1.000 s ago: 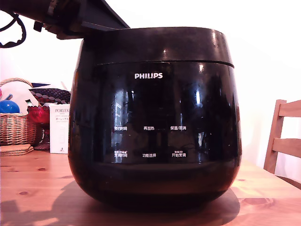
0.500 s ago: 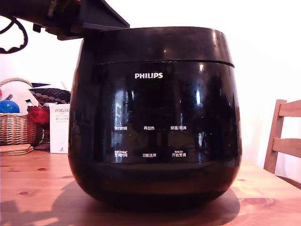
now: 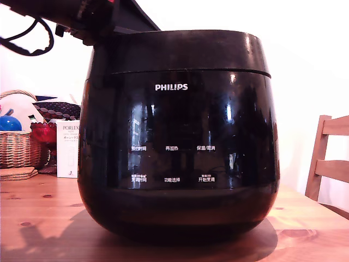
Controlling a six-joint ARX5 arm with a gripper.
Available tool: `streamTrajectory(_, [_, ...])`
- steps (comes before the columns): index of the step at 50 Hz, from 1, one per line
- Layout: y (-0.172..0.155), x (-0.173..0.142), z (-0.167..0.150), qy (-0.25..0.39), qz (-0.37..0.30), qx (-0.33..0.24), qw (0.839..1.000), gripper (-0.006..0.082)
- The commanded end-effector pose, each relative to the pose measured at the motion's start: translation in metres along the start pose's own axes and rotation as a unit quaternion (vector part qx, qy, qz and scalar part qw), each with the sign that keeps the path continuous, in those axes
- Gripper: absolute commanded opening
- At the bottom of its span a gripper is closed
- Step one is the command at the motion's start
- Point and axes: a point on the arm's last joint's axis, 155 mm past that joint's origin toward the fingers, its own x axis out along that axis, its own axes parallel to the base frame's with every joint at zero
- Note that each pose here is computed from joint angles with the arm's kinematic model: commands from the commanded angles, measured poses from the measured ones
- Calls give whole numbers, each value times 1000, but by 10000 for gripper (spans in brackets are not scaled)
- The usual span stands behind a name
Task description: Close the rice cooker by pressing the lid down with medium force
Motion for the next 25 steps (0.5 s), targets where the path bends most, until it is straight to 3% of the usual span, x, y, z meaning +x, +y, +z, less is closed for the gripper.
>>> streamTrajectory(1, [12, 3, 24, -22, 16, 19, 999, -24])
streamTrajectory(14, [61, 0, 70, -29, 75, 53, 995, -24])
streamTrajectory(25, [112, -23, 82, -13, 143, 82, 986, -24])
